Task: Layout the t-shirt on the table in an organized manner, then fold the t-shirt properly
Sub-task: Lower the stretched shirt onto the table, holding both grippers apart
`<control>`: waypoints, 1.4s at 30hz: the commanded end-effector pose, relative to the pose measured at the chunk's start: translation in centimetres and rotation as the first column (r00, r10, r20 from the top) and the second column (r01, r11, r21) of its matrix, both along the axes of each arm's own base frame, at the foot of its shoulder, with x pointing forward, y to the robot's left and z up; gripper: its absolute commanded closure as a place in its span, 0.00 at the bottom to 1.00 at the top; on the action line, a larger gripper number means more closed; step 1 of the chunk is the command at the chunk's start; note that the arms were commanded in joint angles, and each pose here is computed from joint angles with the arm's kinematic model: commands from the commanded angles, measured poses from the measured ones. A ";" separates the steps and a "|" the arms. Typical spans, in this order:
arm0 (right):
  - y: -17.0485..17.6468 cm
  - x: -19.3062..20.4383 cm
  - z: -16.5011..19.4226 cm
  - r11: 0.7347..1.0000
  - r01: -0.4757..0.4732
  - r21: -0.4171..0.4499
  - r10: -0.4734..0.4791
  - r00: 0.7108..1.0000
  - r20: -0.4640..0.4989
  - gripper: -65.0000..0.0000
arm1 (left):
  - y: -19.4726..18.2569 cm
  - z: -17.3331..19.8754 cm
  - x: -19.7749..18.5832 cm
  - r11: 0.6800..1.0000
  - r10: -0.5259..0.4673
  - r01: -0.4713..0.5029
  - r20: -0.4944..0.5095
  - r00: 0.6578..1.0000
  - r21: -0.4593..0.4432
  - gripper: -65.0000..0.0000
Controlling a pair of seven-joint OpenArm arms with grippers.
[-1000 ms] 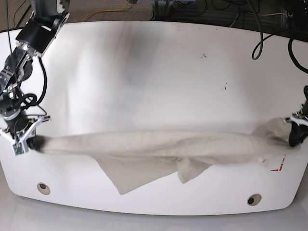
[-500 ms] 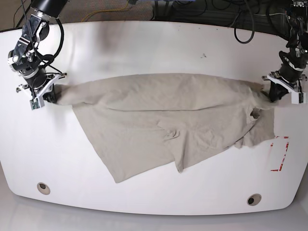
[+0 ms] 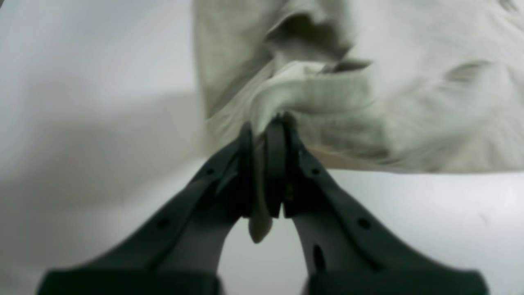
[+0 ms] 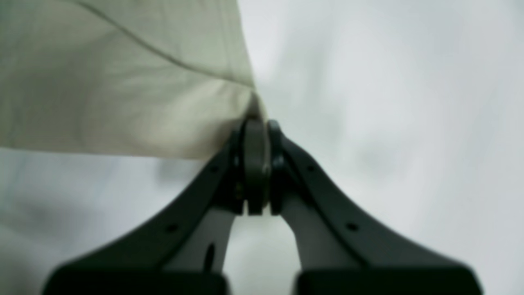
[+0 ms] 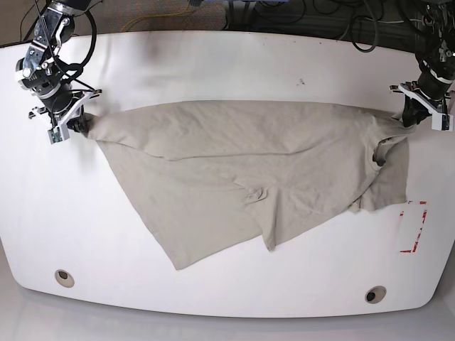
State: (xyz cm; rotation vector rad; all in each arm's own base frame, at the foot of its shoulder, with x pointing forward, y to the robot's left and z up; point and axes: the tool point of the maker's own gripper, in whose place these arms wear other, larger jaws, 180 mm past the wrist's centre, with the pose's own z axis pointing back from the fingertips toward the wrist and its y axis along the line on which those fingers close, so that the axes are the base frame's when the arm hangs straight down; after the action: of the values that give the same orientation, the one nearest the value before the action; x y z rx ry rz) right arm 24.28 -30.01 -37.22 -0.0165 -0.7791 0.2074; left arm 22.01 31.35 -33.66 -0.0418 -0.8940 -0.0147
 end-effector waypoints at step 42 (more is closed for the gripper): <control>1.4 -3.8 -2.4 0.999 0.019 0.043 -0.017 0.998 -0.067 0.85 | 1.5 0.0 -4.6 0.993 -0.089 0.094 -0.084 0.993 0.067 1.00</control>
State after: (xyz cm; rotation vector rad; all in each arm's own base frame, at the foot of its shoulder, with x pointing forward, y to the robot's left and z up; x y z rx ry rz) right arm 20.15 -28.27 -40.49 0.0350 -0.6862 0.1647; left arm 16.97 32.64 -34.60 -0.0248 -0.7811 -0.1142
